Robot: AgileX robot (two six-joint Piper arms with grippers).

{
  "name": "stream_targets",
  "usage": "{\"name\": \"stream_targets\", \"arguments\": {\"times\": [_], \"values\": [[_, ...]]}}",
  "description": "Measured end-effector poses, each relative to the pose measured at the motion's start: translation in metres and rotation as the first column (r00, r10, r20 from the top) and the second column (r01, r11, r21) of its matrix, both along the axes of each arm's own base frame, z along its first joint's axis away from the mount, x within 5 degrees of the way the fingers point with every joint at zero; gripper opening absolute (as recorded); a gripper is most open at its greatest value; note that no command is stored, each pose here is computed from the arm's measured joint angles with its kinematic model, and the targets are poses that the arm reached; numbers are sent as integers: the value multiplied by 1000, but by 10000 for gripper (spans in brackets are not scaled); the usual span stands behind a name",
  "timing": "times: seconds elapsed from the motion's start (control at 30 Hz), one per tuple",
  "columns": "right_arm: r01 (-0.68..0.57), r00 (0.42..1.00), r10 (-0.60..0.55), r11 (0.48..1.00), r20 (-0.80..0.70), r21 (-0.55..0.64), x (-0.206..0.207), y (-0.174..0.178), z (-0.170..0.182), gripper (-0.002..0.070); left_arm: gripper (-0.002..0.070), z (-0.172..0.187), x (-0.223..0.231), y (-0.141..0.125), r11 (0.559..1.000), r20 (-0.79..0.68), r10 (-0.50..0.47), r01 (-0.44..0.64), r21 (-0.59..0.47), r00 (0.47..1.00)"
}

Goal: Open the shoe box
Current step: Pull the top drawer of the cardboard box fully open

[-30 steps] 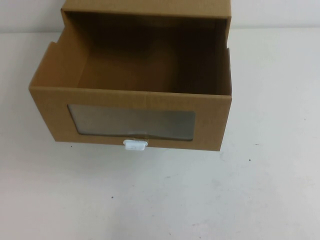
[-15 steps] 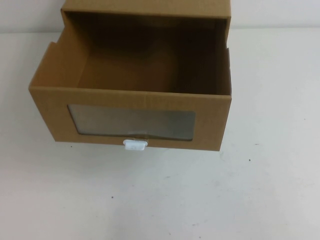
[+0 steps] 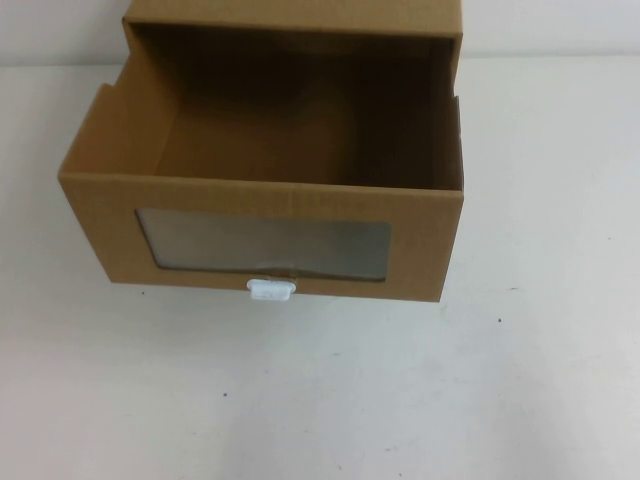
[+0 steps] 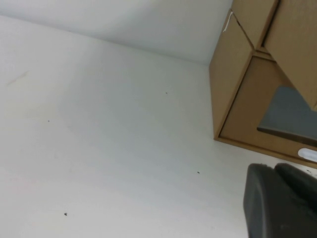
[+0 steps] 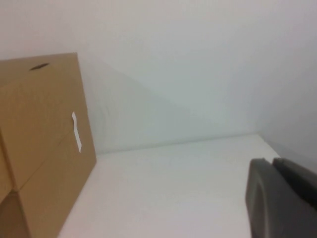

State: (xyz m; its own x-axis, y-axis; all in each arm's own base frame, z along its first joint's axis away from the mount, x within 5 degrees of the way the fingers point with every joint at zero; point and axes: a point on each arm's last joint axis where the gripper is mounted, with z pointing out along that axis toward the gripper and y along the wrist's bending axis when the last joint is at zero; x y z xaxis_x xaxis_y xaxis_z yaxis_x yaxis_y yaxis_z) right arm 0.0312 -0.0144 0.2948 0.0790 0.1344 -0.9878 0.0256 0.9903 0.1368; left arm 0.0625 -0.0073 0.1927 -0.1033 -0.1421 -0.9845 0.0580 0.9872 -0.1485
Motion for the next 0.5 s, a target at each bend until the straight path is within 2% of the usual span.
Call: {"name": "stream_targets", "arguments": {"times": [0.23,0.33,0.5], "values": [[30,1000,-29,1000,-11,7,2,1,-19,-18,-6,0,0,0,1000,1,0,0,0,1000],[10,1000,-10,1000,-13,22,4,3,-24,-18,-6,0,0,0,1000,1,0,0,0,1000],[-44,997,43,999,71,16,5,8,-18,-18,-6,0,0,0,1000,1,0,0,0,1000]]}}
